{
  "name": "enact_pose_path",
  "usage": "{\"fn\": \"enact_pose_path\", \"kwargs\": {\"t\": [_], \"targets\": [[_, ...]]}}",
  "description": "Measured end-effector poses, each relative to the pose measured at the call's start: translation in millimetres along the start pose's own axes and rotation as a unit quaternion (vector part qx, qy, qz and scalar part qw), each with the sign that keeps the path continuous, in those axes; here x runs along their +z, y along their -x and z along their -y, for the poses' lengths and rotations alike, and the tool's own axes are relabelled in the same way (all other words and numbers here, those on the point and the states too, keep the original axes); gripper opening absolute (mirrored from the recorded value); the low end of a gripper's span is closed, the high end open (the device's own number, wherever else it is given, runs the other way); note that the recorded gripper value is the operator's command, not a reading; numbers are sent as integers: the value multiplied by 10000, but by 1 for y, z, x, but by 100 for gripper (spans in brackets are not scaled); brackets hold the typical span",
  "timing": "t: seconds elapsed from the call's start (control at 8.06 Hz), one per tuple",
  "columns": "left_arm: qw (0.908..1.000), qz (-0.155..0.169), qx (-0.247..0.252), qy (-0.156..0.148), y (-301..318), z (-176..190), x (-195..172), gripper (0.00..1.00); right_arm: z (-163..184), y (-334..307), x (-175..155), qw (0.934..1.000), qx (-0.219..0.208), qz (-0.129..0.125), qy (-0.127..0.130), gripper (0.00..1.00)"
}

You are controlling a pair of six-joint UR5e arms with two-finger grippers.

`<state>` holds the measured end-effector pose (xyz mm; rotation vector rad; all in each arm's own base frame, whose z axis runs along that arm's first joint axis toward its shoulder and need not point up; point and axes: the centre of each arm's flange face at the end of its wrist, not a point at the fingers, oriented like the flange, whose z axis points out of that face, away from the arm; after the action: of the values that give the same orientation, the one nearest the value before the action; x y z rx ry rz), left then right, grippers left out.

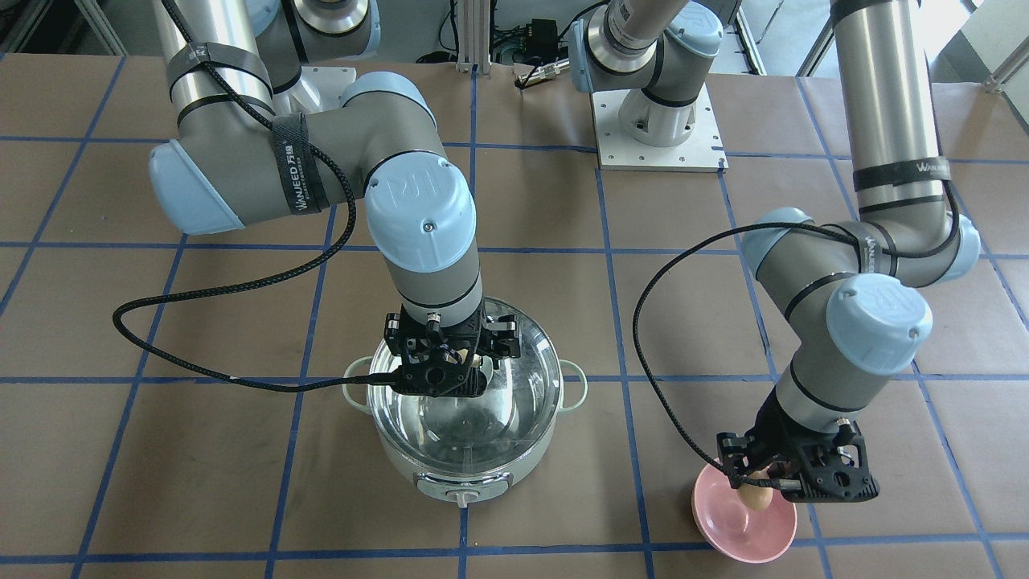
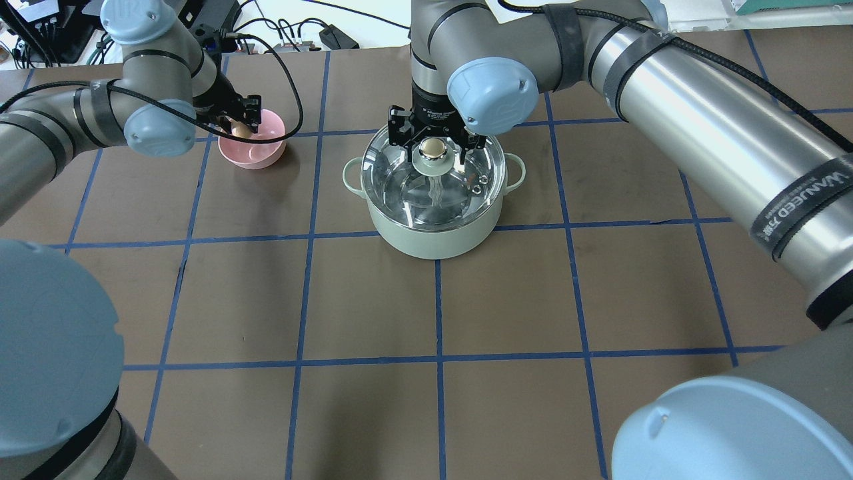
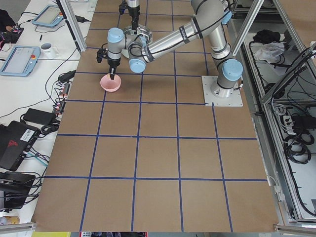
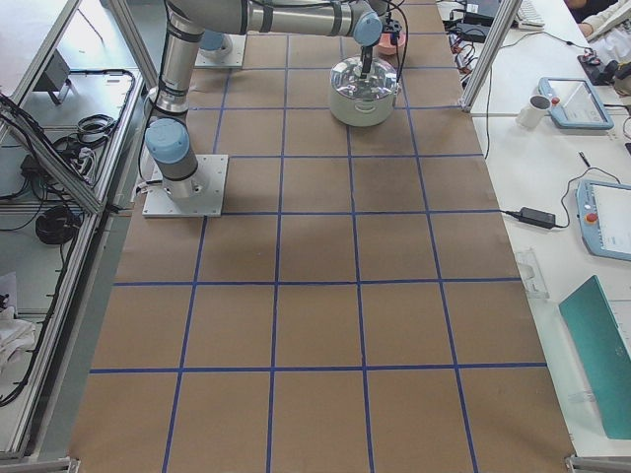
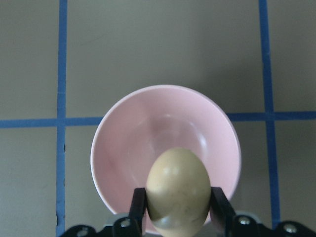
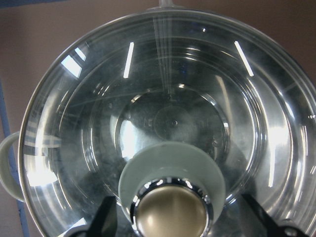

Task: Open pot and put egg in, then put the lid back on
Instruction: 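Lift the glass lid aside with the right gripper while the left carries the egg over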

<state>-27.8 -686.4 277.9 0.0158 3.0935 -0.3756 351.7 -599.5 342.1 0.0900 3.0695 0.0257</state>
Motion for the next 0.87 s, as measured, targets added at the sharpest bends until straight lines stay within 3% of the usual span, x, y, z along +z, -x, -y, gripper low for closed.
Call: {"fn": "enact_pose_path", "kwargs": {"t": [0.25,0.5,0.87], "targets": [[9999,-43,20,165,-22,-13,-62,9,-4,-2,-2,9999,3,-35,124,0],[9991,-80,-168,372,-58,-35,-117,6,-7,-2,-7,9999,2,-38,150,0],[9972,-32,-436,611,-121,-68,-163,5,-22,-6,-40,9999,-42,-11,103,0]]}}
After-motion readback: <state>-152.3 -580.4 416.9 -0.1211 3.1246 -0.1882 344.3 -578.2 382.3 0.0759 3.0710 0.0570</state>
